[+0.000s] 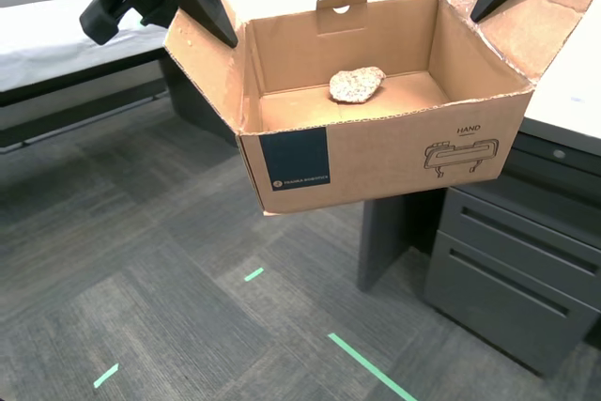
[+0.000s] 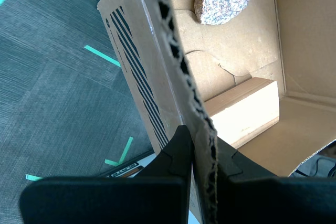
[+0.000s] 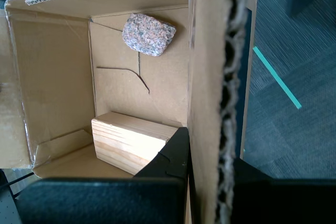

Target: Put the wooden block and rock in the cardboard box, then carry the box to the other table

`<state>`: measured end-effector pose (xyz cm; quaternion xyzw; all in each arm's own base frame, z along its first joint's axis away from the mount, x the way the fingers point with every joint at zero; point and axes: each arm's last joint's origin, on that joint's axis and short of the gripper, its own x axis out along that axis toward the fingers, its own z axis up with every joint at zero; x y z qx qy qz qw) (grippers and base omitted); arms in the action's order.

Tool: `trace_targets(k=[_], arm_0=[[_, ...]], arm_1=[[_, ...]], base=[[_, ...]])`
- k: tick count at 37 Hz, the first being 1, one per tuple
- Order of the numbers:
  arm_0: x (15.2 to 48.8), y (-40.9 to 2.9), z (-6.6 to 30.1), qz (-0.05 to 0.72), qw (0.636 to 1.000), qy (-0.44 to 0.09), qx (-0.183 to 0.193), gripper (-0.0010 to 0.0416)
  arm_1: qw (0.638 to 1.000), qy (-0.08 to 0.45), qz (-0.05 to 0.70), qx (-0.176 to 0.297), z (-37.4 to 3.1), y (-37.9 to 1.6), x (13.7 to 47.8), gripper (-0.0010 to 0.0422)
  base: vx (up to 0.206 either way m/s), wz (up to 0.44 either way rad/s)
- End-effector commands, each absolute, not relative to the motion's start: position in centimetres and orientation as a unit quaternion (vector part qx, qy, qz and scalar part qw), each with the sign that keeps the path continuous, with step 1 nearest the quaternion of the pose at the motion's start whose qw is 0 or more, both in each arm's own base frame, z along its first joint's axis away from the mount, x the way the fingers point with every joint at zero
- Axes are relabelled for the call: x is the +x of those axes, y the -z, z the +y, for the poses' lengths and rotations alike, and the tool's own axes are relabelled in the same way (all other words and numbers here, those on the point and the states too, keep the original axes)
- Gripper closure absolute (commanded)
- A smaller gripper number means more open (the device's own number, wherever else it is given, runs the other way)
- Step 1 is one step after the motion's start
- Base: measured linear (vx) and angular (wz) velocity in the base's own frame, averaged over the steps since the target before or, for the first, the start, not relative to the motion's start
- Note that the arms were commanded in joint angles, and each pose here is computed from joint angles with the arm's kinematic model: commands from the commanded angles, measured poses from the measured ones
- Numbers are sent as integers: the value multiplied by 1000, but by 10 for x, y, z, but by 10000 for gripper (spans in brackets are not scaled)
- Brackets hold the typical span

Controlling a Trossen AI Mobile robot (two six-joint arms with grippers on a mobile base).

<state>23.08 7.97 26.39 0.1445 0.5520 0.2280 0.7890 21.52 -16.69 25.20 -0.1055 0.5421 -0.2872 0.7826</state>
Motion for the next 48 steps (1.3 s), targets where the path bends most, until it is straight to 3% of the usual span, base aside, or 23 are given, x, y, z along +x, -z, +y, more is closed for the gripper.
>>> trace_targets(k=[1, 25, 48], arm_0=[[231, -265, 80, 551, 788, -230, 149, 406], [234, -266, 81, 536, 797, -240, 141, 406], [233, -266, 81, 536, 797, -244, 135, 406]], arm_1=[[781, 287, 543, -112, -167, -253, 215, 413], [779, 197, 562, -198, -168, -251, 218, 413], [796, 212, 531, -201, -171, -254, 223, 413]], base=[[117, 66], [94, 0], [80, -57]])
